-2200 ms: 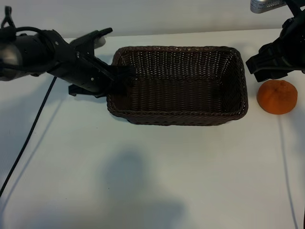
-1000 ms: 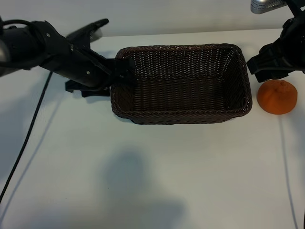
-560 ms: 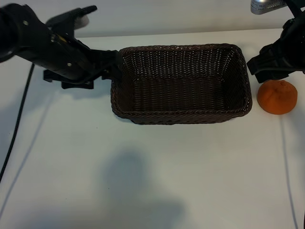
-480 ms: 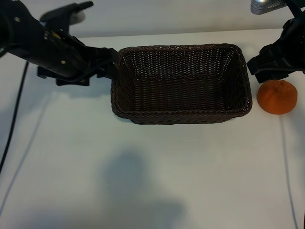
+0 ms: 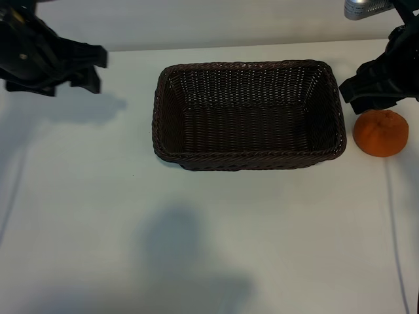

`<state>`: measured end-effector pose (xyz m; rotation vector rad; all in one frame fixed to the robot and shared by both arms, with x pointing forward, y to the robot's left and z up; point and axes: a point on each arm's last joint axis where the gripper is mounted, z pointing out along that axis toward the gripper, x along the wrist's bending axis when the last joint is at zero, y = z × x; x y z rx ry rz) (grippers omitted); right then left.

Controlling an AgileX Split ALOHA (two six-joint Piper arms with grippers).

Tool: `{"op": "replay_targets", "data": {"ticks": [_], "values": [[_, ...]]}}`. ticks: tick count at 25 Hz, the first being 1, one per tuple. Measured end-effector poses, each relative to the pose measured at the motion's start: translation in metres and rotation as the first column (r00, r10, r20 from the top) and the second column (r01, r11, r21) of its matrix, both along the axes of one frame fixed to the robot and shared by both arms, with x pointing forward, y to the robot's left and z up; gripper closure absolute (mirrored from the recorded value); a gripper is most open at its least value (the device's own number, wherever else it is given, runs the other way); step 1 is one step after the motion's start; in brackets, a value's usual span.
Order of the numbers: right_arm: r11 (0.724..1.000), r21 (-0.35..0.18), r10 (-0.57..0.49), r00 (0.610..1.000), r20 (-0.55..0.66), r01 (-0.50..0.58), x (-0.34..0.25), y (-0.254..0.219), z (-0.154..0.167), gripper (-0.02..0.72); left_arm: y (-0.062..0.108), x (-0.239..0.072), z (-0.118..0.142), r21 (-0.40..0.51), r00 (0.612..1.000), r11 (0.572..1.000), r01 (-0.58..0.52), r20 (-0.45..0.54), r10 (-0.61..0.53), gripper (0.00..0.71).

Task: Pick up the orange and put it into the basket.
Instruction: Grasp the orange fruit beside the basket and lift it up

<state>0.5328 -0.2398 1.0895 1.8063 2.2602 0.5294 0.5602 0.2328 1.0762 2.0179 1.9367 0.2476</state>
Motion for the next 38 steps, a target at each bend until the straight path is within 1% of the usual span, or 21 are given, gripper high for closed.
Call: {"op": "replay_targets", "data": {"ticks": [5,9,12,14,15,18,20,24,28,30,32,34,38], "values": [[1.000,0.000,0.000,1.000,0.001,0.000,0.000,0.000,0.000,0.212,0.019,-0.003,0.012,0.028,1.000,0.999,-0.019,-0.006,0.019,0.091],[1.000,0.000,0.000,1.000,0.001,0.000,0.000,0.000,0.000,0.212,0.044,-0.012,0.023,0.046,0.999,0.998,-0.043,-0.009,0.043,0.100],[1.000,0.000,0.000,1.000,0.001,0.000,0.000,0.000,0.000,0.212,0.067,-0.027,0.041,0.055,0.996,0.995,-0.084,0.025,0.082,0.105],[1.000,0.000,0.000,1.000,0.001,0.000,0.000,0.000,0.000,0.212,0.079,-0.038,0.053,0.047,0.991,0.991,-0.123,0.063,0.120,0.109],[1.000,0.000,0.000,1.000,0.001,0.000,0.000,0.000,0.000,0.212,0.082,-0.043,0.060,0.047,0.988,0.990,-0.130,0.087,0.125,0.111],[1.000,0.000,0.000,1.000,0.001,0.000,0.000,0.000,0.000,0.212,0.084,-0.060,0.077,0.048,0.982,0.990,-0.133,0.143,0.125,0.113],[1.000,0.000,0.000,1.000,0.001,0.000,0.000,0.000,0.000,0.212,0.083,-0.071,0.086,0.051,0.980,0.990,-0.128,0.162,0.118,0.114],[1.000,0.000,0.000,1.000,0.001,0.000,0.000,0.000,0.000,0.212,0.083,-0.100,0.107,0.065,0.967,0.989,-0.134,0.229,0.115,0.114],[1.000,0.000,0.000,1.000,0.001,0.000,0.000,0.000,0.000,0.212,0.082,-0.135,0.131,0.080,0.934,0.986,-0.149,0.338,0.113,0.114],[1.000,0.000,0.000,1.000,0.001,0.000,0.000,0.000,0.000,0.212,0.081,-0.156,0.138,0.082,0.916,0.985,-0.155,0.385,0.112,0.114],[1.000,0.000,0.000,1.000,0.001,0.000,0.000,0.000,0.000,0.213,0.081,-0.176,0.140,0.094,0.900,0.982,-0.166,0.421,0.111,0.114],[1.000,0.000,0.000,1.000,0.001,0.000,0.000,0.000,0.000,0.213,0.079,-0.202,0.140,0.090,0.880,0.981,-0.170,0.462,0.110,0.114],[1.000,0.000,0.000,1.000,0.001,0.000,0.000,0.000,0.000,0.213,0.076,-0.242,0.123,0.082,0.860,0.981,-0.177,0.497,0.114,0.114]]}}
